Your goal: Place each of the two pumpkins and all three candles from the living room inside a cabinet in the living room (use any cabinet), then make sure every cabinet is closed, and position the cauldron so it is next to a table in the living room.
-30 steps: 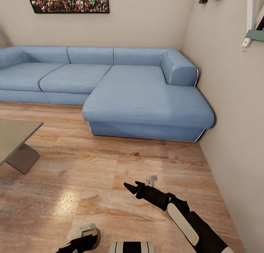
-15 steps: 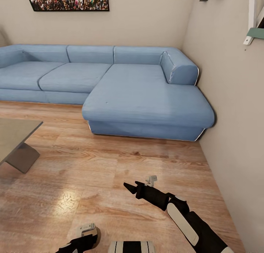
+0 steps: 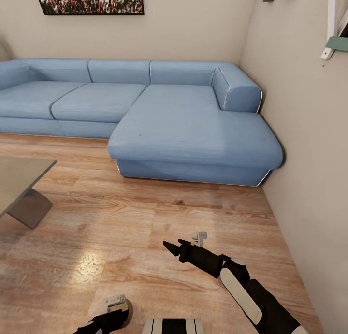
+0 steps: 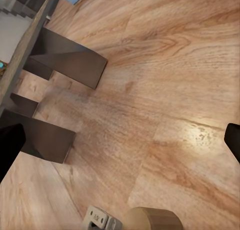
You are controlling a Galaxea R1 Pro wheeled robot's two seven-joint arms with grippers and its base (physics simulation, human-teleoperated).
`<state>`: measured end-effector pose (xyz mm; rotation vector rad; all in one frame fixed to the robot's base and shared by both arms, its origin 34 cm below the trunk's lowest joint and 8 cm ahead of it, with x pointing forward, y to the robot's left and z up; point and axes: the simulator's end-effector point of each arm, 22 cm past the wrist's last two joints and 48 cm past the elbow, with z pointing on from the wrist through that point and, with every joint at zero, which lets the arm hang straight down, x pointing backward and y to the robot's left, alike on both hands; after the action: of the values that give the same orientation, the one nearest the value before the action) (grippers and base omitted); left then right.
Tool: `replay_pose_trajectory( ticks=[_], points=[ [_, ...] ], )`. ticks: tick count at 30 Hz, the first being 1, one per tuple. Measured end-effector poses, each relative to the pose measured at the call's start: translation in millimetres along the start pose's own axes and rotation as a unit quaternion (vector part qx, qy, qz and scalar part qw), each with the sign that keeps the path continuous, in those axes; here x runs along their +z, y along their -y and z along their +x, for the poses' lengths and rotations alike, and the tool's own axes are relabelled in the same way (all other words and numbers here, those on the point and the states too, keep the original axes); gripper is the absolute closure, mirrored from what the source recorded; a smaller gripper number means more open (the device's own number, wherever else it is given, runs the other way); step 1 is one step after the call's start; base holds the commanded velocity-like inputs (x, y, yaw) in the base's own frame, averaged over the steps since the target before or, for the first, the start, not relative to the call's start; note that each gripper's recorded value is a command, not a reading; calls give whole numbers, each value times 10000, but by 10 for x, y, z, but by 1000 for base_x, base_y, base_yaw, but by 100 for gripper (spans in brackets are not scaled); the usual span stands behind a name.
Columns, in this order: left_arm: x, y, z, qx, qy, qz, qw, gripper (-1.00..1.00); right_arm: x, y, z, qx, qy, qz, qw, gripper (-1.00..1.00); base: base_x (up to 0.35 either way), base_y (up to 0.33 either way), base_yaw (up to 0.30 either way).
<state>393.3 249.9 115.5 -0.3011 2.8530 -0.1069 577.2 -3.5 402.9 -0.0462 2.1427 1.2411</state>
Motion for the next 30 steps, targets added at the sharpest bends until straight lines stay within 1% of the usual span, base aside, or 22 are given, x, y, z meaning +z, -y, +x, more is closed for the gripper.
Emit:
replay_pose_trajectory(
  ticks=[5,6,30],
  points=[
    [0,0,1,0,0,0,10000,-100,0,1,0,0,0,1,10000,-100,0,0,0],
    [0,0,1,0,0,0,10000,100,0,1,0,0,0,1,10000,-100,0,0,0],
    [0,-10,-4,12,1,-2,10000,100,3,-5,0,3,1,-4,10000,-100,0,0,0]
  ],
)
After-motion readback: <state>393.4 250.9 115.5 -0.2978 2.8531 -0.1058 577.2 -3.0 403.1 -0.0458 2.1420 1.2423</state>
